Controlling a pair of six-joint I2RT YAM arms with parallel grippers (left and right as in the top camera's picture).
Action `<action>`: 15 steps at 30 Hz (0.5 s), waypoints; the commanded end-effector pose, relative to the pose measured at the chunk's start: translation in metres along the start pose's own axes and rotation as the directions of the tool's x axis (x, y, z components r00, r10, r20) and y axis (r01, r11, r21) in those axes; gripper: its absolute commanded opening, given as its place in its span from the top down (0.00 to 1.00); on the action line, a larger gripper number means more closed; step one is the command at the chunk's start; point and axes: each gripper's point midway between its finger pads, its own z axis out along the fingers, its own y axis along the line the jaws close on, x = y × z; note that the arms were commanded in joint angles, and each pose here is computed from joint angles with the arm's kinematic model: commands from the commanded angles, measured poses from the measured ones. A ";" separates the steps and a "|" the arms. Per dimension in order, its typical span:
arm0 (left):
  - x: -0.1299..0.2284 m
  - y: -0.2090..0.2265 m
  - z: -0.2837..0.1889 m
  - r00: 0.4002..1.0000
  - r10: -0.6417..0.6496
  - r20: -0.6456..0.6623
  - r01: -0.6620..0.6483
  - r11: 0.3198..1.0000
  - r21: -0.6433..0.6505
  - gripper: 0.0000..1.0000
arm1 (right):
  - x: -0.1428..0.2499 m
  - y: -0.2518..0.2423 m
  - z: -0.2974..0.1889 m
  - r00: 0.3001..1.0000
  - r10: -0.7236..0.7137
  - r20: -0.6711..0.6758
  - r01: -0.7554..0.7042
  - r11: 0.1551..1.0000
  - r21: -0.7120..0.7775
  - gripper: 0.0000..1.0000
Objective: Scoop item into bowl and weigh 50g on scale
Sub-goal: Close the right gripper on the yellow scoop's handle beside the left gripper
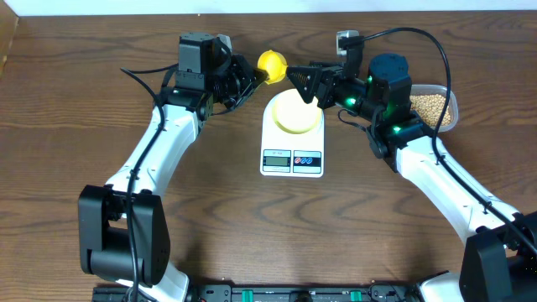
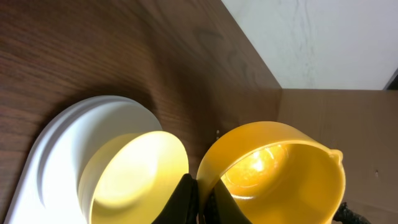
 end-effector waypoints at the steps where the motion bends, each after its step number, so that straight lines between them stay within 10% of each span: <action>1: -0.007 -0.016 -0.008 1.000 0.006 0.029 -0.007 1.000 0.026 0.92 | -0.006 0.000 0.002 1.000 -0.013 0.018 0.013 1.000 0.013 0.27; 15: -0.006 -0.016 -0.008 0.997 -0.071 0.026 0.070 0.997 0.028 0.92 | -0.011 -0.004 0.002 0.999 0.034 0.041 -0.035 0.999 0.035 0.54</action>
